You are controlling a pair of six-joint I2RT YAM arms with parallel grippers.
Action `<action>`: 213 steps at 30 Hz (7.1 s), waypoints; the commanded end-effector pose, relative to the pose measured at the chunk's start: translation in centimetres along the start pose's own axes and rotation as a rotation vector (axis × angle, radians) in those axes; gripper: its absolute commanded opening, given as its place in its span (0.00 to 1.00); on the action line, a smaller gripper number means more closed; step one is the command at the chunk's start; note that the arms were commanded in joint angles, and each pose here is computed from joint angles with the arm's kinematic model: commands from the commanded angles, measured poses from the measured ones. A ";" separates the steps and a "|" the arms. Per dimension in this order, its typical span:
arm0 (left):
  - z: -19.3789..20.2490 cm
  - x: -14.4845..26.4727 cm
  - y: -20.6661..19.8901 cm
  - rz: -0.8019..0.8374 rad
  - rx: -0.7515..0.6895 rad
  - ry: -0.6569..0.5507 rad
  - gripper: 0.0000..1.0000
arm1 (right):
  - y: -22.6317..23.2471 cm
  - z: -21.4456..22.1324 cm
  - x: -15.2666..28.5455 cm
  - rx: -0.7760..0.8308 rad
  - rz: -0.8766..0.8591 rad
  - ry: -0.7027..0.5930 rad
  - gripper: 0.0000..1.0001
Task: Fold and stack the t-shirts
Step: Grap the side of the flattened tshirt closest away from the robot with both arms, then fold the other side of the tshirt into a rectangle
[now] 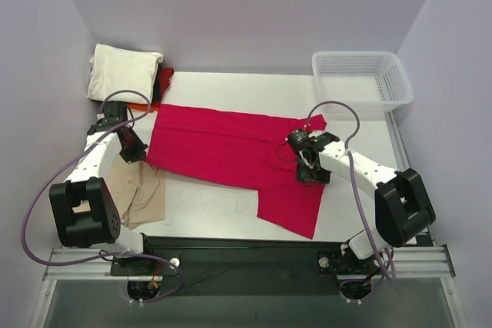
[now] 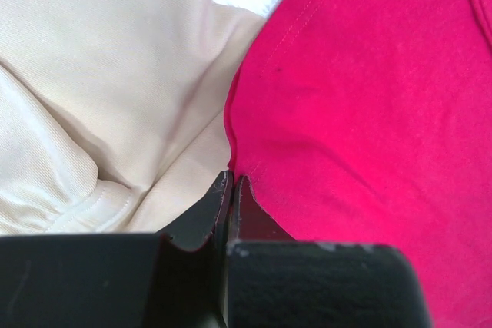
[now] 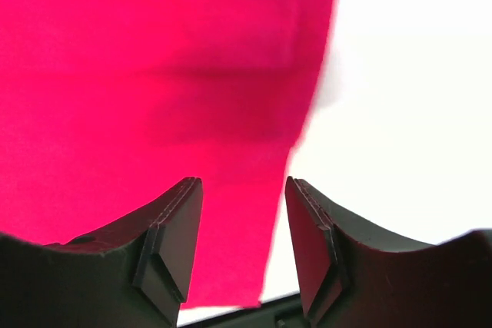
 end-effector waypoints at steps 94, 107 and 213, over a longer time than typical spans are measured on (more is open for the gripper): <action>2.0 2.1 0.0 -0.104 -0.047 -0.043 0.00 | -9.8 5.6 7.1 -0.280 0.056 -0.200 0.00; -2.6 -0.5 -4.0 -0.095 -0.077 -0.080 0.00 | -8.9 -0.1 5.1 -0.280 0.082 -0.212 0.00; 0.1 -3.0 -14.3 0.201 -0.352 -0.033 0.89 | 6.3 -4.3 -2.7 0.004 -0.239 0.099 0.34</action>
Point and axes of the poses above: each gripper's point midway between its finger pads, its own x axis back along the fingers, its own y axis along the line the jaws close on, z = x × y, the point moved 10 cm from there along x, back along the fingers, and after that the axes turned 6 degrees about -x, right-handed, at the moved point
